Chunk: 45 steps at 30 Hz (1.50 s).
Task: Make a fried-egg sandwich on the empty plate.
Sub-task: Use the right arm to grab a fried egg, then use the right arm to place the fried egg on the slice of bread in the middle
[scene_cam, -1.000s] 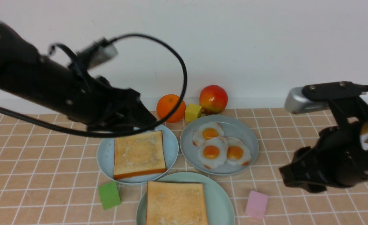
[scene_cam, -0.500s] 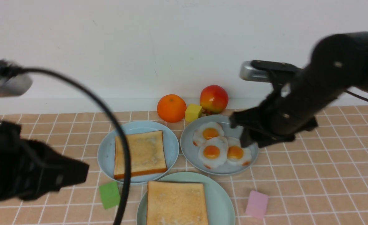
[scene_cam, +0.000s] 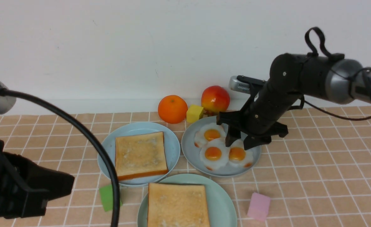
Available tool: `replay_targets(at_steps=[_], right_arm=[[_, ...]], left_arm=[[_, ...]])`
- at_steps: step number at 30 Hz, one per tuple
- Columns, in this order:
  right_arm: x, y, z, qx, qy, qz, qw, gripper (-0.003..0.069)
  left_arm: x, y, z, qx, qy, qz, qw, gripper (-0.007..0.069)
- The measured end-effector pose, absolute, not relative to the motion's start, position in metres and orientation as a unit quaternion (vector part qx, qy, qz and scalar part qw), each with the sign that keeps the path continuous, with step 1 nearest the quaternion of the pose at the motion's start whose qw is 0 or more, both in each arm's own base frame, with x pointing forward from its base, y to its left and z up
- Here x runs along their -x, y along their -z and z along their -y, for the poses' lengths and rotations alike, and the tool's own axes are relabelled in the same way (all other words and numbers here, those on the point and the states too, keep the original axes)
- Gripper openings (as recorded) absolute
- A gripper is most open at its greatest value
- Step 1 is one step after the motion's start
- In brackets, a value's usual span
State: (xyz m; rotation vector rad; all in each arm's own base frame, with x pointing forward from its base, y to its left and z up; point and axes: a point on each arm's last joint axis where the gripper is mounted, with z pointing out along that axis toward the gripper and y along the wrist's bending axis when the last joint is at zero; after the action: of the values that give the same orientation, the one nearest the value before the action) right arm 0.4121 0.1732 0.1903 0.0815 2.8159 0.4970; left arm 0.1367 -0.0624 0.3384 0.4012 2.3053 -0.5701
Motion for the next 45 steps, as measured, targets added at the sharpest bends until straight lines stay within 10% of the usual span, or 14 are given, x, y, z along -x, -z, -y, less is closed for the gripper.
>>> replay_targets(at_steps=[13,23,45], right_arm=[[-0.429,-0.168,-0.178,0.008,-0.175,-0.969,0.175,0.0344],[-0.430,-0.165,-0.179,0.030,-0.179,-0.967,0.177,-0.0004],[-0.394,-0.235,-0.189,0.071,-0.206,-0.963,0.162,-0.0013]], left_arm=[[-0.139,-0.334,0.062,-0.149,0.219,-0.893,0.365,-0.0013],[-0.139,-0.335,0.062,-0.147,0.219,-0.893,0.365,-0.0013],[-0.139,-0.334,0.062,-0.147,0.218,-0.893,0.365,-0.0013]])
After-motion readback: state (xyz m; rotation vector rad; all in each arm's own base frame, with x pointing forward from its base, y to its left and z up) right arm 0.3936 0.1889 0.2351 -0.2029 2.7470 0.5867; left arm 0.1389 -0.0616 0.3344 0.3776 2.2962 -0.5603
